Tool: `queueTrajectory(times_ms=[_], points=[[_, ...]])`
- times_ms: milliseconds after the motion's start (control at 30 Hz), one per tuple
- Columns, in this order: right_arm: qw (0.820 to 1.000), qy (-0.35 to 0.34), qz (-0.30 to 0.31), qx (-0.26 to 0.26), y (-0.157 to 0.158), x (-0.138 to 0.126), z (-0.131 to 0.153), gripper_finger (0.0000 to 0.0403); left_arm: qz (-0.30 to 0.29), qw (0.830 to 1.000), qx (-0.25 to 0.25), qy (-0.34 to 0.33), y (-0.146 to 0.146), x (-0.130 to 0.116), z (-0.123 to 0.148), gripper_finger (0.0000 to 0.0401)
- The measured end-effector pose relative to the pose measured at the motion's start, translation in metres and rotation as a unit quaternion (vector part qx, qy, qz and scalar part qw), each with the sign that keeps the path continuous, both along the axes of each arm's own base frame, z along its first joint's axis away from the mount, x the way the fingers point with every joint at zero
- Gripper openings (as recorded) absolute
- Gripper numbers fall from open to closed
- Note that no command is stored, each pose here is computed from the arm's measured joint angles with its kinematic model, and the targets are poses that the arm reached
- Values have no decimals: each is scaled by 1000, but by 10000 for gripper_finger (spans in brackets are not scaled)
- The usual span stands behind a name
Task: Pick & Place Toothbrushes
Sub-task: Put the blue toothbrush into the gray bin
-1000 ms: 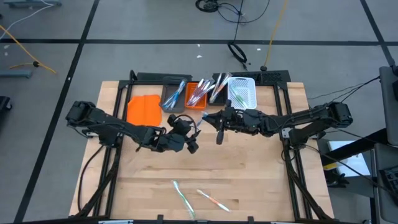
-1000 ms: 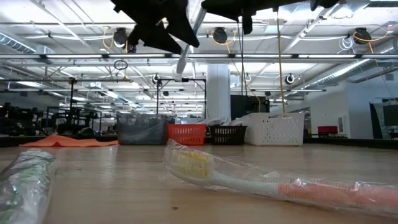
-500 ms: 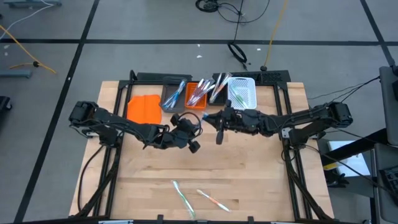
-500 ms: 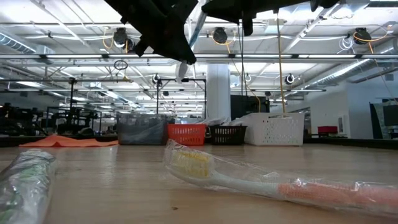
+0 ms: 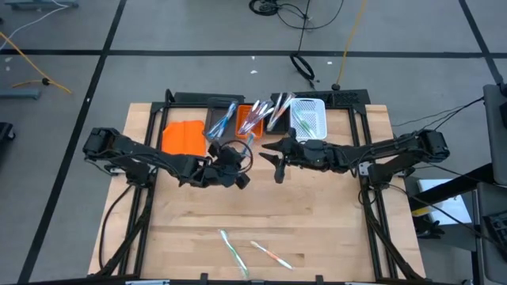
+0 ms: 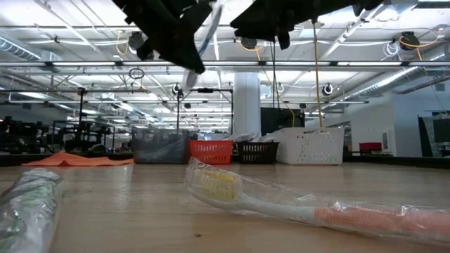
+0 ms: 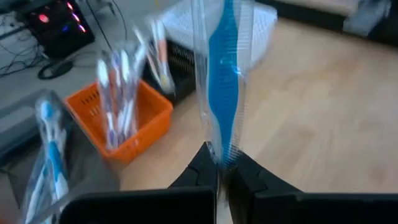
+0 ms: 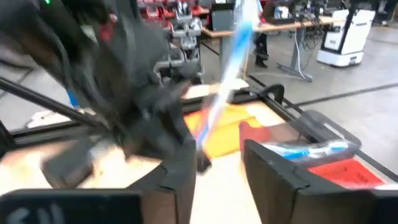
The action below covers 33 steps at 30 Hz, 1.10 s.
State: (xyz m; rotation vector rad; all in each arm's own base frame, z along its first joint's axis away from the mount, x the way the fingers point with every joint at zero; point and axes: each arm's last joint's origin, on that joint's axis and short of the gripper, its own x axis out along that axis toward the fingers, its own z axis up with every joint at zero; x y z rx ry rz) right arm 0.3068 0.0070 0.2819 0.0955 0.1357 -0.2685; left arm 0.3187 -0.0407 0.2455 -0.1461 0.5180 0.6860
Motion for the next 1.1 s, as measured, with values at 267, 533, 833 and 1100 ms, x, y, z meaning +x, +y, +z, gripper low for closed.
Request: queueTrajectory(times_ms=[267, 533, 833, 1100], points=[[999, 24, 12, 22, 9, -1, -5, 162, 57, 998, 0, 27, 29, -19, 13, 2], [997, 34, 61, 20, 40, -3, -9, 159, 114, 991, -35, 63, 80, -30, 14, 1], [994, 33, 101, 17, 65, -4, -13, 155, 141, 983, -73, 90, 132, -42, 8, 1], [993, 49, 110, 14, 74, 6, -30, 155, 162, 979, -85, 88, 156, -51, 2, 1]])
